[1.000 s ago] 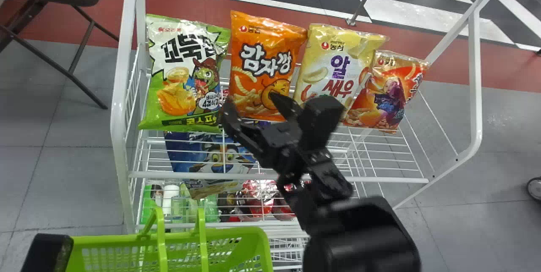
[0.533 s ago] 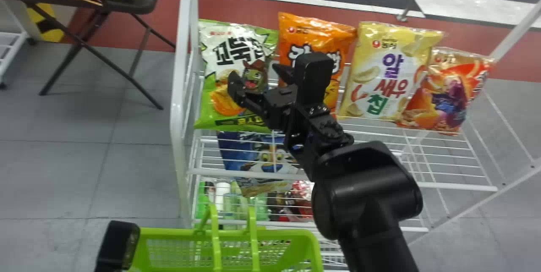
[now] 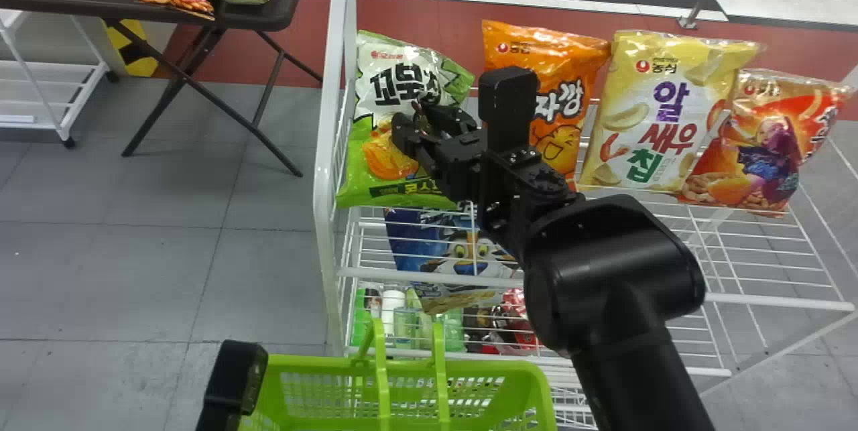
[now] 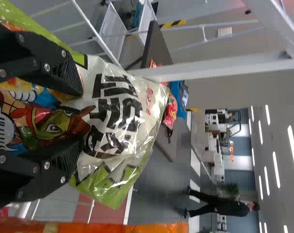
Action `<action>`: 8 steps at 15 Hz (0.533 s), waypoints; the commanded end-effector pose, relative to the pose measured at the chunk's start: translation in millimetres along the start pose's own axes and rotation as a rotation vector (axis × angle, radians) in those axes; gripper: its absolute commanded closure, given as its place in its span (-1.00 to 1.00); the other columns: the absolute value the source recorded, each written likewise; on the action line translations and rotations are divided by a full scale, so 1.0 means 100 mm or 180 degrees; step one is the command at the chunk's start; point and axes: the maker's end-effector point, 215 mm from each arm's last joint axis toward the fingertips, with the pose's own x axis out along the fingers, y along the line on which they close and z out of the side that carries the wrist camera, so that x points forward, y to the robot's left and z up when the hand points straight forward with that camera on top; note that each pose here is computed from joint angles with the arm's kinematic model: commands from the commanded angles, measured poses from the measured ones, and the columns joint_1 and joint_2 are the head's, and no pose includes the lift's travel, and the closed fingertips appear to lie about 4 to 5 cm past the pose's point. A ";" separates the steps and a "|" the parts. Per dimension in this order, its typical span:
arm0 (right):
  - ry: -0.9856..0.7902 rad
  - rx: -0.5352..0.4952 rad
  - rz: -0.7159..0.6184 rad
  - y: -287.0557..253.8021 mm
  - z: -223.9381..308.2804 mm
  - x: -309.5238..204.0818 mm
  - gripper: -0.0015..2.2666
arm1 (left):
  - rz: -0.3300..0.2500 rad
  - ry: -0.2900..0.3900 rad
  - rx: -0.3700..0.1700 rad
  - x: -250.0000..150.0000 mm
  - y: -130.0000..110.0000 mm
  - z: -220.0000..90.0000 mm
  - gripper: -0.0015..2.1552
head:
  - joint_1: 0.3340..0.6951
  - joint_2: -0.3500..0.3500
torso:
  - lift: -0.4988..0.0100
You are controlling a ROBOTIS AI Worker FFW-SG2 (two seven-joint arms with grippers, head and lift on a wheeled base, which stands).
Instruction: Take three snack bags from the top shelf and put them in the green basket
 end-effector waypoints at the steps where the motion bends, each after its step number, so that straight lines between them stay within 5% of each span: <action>1: -0.0097 -0.0007 0.0046 0.14 0.13 -0.13 0.98 | 0.0008 0.0000 -0.0005 0.00 0.01 0.00 0.52 | 1.00 -0.24 | 0.85; 8: 0.0055 0.0057 -0.0108 0.10 0.14 -1.16 0.98 | 0.0075 -0.0013 -0.0013 -0.02 0.06 0.01 0.52 | 1.00 -0.28 | 0.85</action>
